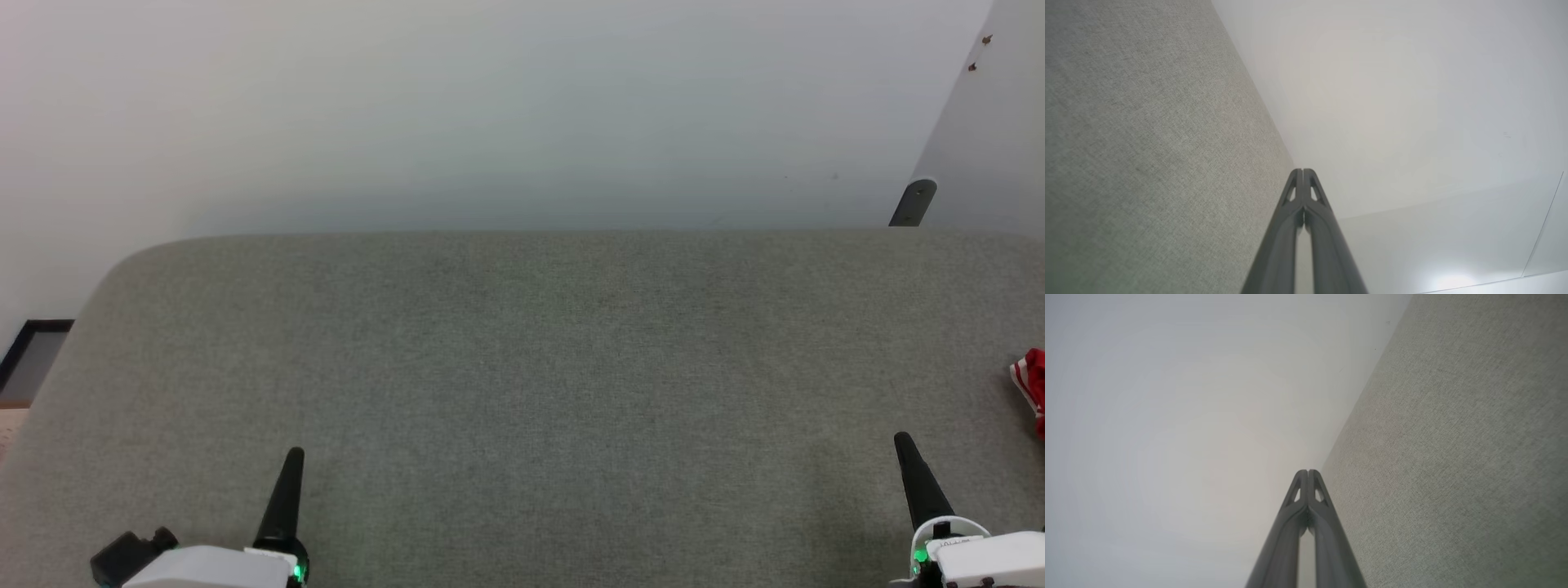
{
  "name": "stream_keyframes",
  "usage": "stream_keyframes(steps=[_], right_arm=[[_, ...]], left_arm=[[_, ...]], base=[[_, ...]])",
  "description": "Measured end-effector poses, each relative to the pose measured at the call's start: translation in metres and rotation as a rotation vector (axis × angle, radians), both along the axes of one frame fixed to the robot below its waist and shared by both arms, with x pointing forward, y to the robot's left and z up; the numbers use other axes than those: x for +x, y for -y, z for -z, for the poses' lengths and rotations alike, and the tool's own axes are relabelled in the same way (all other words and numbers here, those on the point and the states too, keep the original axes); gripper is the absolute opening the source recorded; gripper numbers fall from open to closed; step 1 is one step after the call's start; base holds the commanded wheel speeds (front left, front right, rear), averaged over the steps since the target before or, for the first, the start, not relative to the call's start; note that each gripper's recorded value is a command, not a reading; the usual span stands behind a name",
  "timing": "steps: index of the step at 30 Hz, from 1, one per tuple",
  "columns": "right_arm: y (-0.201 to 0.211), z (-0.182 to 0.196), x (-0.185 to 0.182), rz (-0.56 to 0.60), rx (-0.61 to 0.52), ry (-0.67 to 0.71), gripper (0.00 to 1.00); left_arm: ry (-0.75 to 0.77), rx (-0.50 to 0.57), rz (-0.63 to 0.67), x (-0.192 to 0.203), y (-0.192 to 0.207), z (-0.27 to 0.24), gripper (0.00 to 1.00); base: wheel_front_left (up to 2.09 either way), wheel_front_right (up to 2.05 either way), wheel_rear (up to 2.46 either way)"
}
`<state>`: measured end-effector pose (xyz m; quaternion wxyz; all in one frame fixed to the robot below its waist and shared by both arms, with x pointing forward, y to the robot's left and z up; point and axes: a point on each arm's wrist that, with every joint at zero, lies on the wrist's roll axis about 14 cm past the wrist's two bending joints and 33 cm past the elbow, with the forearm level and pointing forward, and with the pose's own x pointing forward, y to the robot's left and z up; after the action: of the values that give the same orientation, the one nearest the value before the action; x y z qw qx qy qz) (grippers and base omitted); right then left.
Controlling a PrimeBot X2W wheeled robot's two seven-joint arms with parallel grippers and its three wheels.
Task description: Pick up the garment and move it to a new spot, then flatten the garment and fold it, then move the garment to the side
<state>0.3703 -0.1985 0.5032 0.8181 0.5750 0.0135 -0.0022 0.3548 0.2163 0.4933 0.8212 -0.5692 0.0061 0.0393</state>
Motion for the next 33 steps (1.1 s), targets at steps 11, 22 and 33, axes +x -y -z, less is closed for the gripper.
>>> stream_keyframes(steps=[11, 22, 33], right_arm=[[0.0, -0.001, 0.005, 0.007, 0.101, 0.003, 0.0], [0.001, -0.002, 0.01, 0.008, 0.18, 0.009, 0.0], [0.001, -0.002, 0.013, 0.014, 0.254, 0.011, 0.0]], left_arm=[[0.019, -0.105, 0.011, 0.01, 0.004, -0.004, 0.0], [0.03, -0.191, 0.021, 0.018, 0.008, -0.006, 0.0], [0.037, -0.264, 0.032, 0.024, 0.011, -0.008, 0.0]], base=[[0.0, 0.0, 0.0], [0.0, 0.0, 0.0], [0.0, 0.0, 0.0]])
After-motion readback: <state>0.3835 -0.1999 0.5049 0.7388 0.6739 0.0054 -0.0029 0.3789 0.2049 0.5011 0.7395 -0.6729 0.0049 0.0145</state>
